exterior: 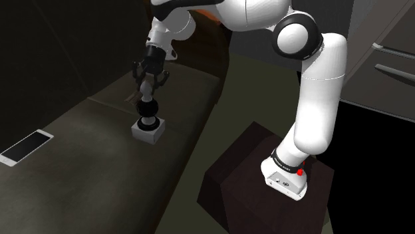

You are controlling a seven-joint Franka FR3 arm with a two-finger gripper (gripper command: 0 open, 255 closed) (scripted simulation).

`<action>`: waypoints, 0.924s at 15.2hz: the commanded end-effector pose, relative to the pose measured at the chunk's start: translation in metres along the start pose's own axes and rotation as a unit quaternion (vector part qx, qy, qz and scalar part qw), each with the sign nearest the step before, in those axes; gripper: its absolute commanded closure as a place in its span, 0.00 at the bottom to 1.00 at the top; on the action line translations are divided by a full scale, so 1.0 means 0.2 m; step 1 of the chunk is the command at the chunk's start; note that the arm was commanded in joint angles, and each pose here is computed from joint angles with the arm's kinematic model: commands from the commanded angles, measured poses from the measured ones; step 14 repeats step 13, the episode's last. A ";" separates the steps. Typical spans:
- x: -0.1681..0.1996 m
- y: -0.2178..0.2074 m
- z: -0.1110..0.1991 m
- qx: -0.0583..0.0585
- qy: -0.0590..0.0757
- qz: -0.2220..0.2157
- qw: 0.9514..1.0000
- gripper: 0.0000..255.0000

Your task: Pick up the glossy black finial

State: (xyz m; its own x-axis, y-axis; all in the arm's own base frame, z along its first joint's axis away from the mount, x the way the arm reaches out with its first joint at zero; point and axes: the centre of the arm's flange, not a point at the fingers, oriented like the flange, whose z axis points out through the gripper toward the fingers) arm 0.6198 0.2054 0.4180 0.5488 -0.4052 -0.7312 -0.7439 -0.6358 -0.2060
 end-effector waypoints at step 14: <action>-0.24 -0.07 -0.21 0.000 0.000 -0.001 1.000 1.00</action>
